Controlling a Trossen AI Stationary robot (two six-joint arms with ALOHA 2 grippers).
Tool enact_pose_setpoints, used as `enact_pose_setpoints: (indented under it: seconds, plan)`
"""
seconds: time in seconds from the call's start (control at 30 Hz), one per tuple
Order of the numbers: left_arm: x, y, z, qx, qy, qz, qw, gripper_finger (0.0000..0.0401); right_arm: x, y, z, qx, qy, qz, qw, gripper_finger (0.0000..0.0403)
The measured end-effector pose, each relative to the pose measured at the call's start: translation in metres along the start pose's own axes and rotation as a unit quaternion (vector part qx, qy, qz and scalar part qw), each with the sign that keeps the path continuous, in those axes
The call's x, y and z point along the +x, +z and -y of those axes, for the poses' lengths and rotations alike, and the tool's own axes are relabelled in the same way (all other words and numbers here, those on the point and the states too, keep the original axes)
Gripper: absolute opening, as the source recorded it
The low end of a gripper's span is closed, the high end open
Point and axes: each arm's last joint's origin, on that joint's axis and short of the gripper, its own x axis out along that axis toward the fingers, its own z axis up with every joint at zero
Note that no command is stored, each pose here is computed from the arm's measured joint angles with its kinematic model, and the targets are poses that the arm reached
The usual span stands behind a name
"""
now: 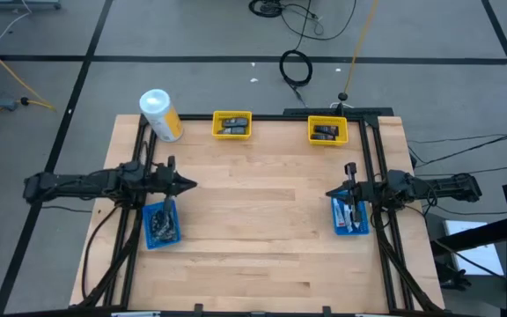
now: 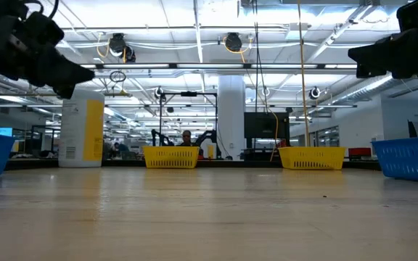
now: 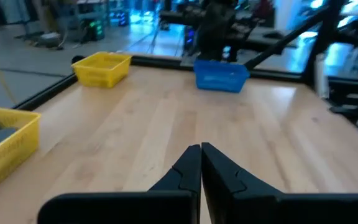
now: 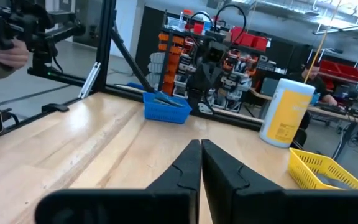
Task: Pick & Place Travel size toiletries
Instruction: Return to Home Position
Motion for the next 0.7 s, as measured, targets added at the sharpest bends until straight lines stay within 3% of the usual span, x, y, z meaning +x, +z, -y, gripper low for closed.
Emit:
enact_pose_setpoints:
  seconds: [0.13,0.23,0.33,0.43,0.57,0.7]
  plan:
    - [-0.008,-0.001,0.002,0.011,-0.028,0.015,0.999,0.001,0.0,0.0,0.0,0.0,0.0,0.0,1.0,0.0008]
    - [-0.014,-0.008,0.0,0.006,-0.01,-0.005,1.0,0.001,0.0,0.0,0.0,0.001,0.0,0.0,1.0,0.0008]
    - [-0.02,-0.008,0.0,0.005,-0.003,0.027,1.0,0.001,0.0,0.0,0.0,0.001,0.0,-0.001,1.0,0.0007]
    - [-0.021,-0.007,0.002,0.021,-0.02,0.029,0.999,0.001,0.0,0.0,0.0,0.001,0.001,-0.001,1.0,0.0008]
    - [-0.02,-0.008,0.001,0.053,-0.001,0.026,0.998,0.001,0.0,0.0,0.0,0.002,0.0,0.002,1.0,0.0008]
    - [-0.017,-0.01,0.0,0.016,0.004,0.008,1.0,0.001,0.0,0.0,0.0,0.002,0.0,0.002,1.0,0.0005]
